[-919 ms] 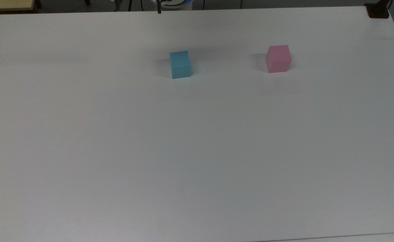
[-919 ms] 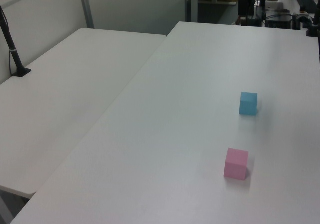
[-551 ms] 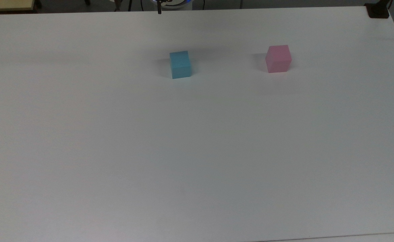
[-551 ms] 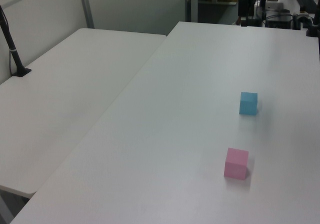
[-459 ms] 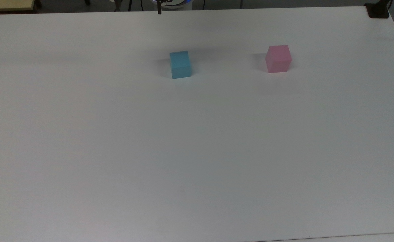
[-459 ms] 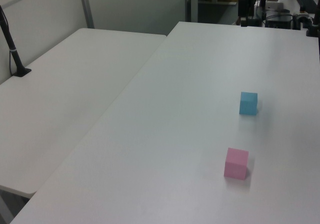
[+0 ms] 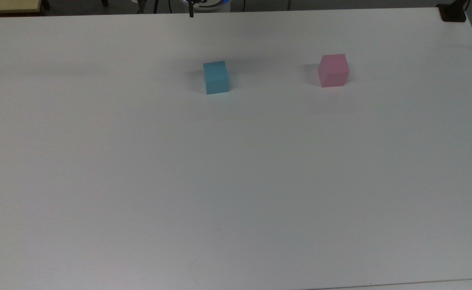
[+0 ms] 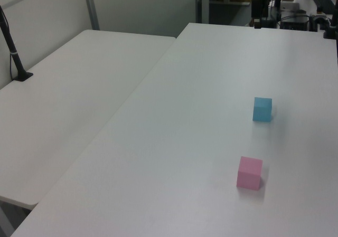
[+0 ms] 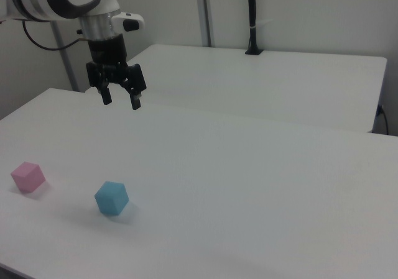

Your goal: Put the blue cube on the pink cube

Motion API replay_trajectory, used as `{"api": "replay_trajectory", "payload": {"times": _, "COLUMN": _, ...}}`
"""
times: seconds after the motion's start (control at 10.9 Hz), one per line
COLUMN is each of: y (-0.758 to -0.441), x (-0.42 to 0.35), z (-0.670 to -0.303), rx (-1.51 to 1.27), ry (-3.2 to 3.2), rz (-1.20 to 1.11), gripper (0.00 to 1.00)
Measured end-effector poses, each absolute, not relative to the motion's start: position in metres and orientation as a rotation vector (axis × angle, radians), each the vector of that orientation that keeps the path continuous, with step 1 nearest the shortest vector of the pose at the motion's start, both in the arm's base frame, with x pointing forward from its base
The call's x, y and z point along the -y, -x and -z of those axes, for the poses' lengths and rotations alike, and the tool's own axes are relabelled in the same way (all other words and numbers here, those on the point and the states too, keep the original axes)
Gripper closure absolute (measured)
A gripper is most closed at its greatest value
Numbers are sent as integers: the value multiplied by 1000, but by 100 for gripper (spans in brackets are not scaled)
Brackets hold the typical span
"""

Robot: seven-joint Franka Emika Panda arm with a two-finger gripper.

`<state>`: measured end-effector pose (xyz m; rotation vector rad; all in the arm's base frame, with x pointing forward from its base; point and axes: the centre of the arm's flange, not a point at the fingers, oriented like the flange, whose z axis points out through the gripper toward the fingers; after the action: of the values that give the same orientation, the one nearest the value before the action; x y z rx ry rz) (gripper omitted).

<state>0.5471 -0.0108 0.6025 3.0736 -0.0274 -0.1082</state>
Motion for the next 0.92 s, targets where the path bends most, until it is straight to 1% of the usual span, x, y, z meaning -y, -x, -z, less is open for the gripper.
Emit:
{"api": "replay_trajectory", "payload": {"times": 0.64, "y": -548, "x": 11, "z": -600, "rx": 28, "ry": -3074, "rz": 112, "gripper": 0}}
{"api": "replay_trajectory", "payload": {"times": 0.74, "y": -552, "x": 8, "z": -595, "rx": 21, "ry": -3074, "rz": 120, "gripper": 0}}
{"api": "replay_trajectory", "payload": {"times": 0.92, "y": -568, "x": -27, "z": -569, "rx": -69, "ry": -3069, "rz": 162, "gripper": 0}}
